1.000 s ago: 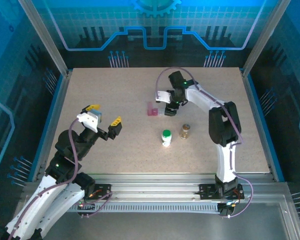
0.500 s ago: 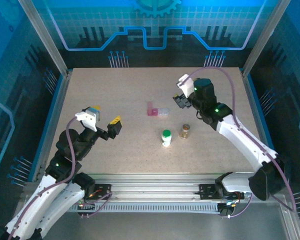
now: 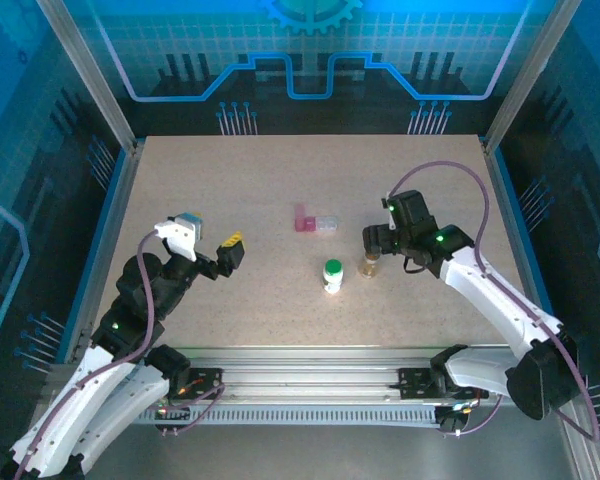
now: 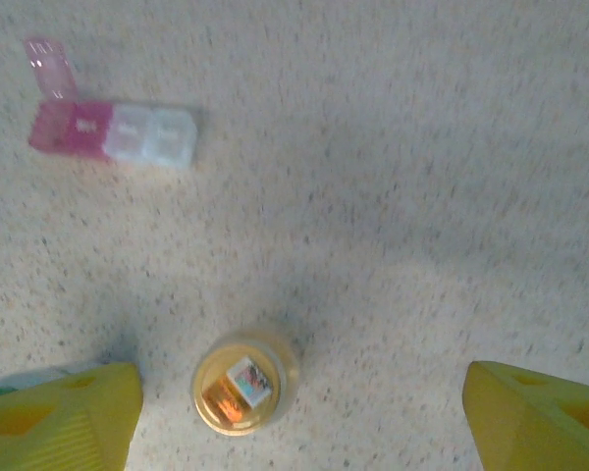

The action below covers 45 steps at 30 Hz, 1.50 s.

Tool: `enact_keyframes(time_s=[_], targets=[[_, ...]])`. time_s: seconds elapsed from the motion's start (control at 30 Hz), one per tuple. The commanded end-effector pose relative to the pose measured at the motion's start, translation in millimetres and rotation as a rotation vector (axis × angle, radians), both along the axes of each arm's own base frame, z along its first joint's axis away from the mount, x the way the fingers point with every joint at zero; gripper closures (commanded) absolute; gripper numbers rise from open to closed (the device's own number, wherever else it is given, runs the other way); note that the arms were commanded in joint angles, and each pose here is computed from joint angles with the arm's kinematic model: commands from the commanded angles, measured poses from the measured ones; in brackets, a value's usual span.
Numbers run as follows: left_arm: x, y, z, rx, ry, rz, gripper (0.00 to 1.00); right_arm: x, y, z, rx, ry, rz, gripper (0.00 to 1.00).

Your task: Sort the pills into containers

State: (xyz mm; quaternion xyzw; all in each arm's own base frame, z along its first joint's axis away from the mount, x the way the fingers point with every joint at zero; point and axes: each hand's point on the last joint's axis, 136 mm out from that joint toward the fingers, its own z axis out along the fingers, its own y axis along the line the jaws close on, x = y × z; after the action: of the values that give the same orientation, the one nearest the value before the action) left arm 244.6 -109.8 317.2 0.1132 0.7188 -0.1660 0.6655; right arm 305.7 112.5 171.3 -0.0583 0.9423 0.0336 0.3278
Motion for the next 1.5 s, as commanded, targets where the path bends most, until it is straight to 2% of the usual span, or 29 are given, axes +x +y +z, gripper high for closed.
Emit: enact_keyframes(time_s=[0.0, 0.17, 0.37, 0.67, 1.2, 1.47], targets=[[-2, 1, 11, -0.011, -0.024, -0.006, 0.01, -9, 1, -26, 0.023, 0.102, -0.037, 0.14], [-3, 0, 11, -0.011, -0.025, -0.01, 0.01, -5, 8, -44, 0.03, 0.148, -0.027, 0.16], [-3, -1, 11, -0.012, -0.025, -0.019, 0.01, 0, 15, -60, 0.028, 0.193, -0.013, 0.27], [-4, -3, 11, -0.014, -0.028, -0.033, 0.01, 3, 17, -74, 0.011, 0.227, -0.007, 0.33], [-5, -4, 12, -0.014, -0.031, -0.041, 0.01, -1, 29, -40, 0.032, 0.148, 0.021, 0.32], [-5, -5, 10, -0.012, -0.026, -0.044, 0.01, -6, 36, -49, 0.031, 0.179, 0.044, 0.33]])
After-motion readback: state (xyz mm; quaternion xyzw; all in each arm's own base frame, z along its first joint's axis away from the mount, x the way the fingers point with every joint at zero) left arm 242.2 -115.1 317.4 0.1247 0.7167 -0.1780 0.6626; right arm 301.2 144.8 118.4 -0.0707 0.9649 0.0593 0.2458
